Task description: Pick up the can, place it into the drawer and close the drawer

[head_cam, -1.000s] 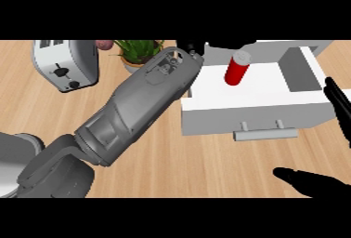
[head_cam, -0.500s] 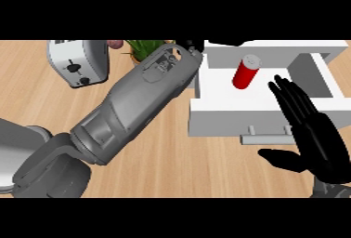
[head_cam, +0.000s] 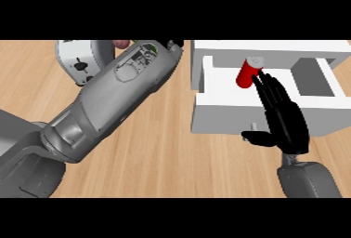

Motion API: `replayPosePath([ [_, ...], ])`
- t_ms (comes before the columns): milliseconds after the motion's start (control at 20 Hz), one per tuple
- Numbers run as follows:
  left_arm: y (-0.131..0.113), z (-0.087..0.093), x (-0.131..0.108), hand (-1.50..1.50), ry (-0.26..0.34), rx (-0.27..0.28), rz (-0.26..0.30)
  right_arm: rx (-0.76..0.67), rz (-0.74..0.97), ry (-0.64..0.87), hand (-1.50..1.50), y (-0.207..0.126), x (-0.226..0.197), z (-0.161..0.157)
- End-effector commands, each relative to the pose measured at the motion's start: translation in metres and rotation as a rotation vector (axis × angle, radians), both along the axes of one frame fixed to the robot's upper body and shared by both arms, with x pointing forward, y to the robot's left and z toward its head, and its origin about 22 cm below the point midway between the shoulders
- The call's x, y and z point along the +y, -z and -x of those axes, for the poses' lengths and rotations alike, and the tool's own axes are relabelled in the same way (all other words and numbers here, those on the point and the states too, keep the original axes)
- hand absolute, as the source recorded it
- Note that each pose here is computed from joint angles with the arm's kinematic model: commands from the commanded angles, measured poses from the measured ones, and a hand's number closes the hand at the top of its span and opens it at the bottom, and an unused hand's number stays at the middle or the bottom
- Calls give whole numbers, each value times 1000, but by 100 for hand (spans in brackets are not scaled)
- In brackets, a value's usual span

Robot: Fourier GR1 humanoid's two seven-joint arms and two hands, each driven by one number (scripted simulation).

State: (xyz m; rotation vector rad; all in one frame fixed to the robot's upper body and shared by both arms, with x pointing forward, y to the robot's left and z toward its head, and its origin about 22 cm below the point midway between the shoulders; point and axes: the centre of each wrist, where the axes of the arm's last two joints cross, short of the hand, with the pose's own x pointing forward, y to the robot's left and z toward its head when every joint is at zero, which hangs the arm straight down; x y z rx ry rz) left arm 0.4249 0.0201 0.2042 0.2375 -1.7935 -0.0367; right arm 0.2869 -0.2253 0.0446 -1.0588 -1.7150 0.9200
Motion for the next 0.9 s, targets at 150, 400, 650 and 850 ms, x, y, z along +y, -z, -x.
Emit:
replayPosePath([
  [150, -21, 5, 30, -150, -4, 6, 10, 31, 28, 47, -150, 32, -3, -39],
  [400, -19, 3, 64, -150, -21, 25, -7, 15, 81, 66, -150, 48, -2, -51],
  [650, -6, 20, 71, -150, -3, 42, -13, -21, 111, 117, -150, 53, -7, -70],
  [850, -4, 29, 82, -150, 7, 52, -17, -75, 85, 164, -150, 44, -12, -91],
])
